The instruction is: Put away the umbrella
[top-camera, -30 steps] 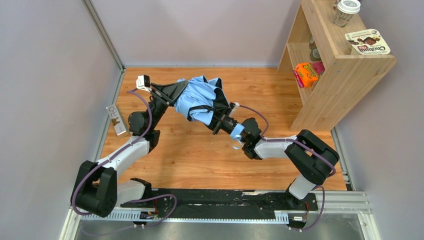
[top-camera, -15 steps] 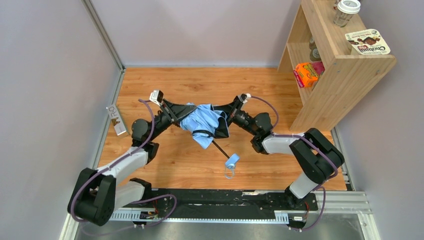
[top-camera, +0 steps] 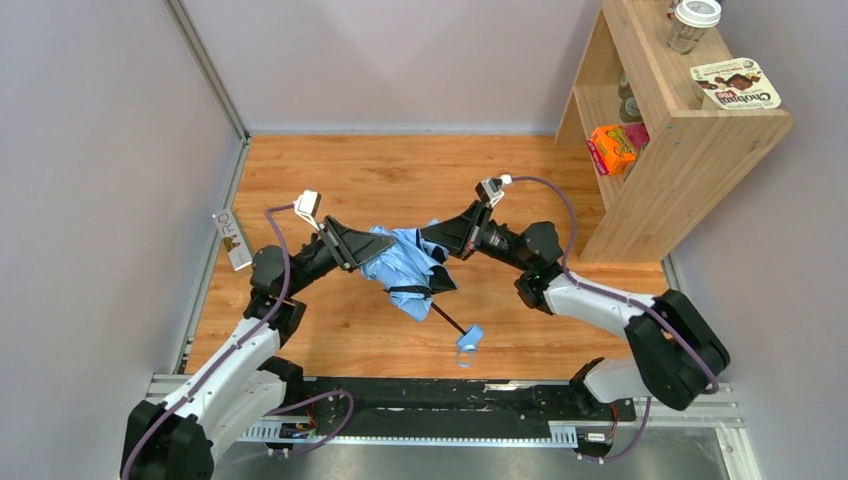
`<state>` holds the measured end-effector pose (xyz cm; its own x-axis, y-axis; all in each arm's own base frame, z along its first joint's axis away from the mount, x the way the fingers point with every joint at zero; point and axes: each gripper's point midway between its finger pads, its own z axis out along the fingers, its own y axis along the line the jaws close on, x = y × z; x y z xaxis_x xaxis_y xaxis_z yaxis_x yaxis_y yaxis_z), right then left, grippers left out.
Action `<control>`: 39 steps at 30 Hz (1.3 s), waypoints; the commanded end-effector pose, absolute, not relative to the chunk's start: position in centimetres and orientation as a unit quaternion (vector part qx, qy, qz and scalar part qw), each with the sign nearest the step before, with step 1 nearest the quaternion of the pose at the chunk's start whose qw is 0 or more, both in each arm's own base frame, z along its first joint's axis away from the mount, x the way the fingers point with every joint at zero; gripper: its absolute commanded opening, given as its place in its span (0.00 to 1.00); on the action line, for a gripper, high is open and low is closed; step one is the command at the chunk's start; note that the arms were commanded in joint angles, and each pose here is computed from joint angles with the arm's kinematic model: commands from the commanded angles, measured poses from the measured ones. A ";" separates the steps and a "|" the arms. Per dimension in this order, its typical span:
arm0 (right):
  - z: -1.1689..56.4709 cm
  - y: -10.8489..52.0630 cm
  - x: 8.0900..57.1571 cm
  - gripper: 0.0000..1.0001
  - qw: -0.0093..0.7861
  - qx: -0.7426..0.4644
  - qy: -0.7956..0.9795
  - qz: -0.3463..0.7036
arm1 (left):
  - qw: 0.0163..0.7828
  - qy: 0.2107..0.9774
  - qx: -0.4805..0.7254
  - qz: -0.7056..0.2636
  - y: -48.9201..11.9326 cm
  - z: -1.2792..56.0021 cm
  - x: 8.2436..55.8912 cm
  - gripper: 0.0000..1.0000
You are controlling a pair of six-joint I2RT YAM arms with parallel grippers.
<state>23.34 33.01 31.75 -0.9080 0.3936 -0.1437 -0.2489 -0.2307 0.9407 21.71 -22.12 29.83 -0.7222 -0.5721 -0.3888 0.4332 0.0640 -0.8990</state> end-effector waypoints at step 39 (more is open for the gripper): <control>39.7 43.0 15.2 0.00 0.582 -0.306 0.634 0.407 | 0.382 0.799 -0.131 -0.446 -20.3 24.1 24.0 0.00</control>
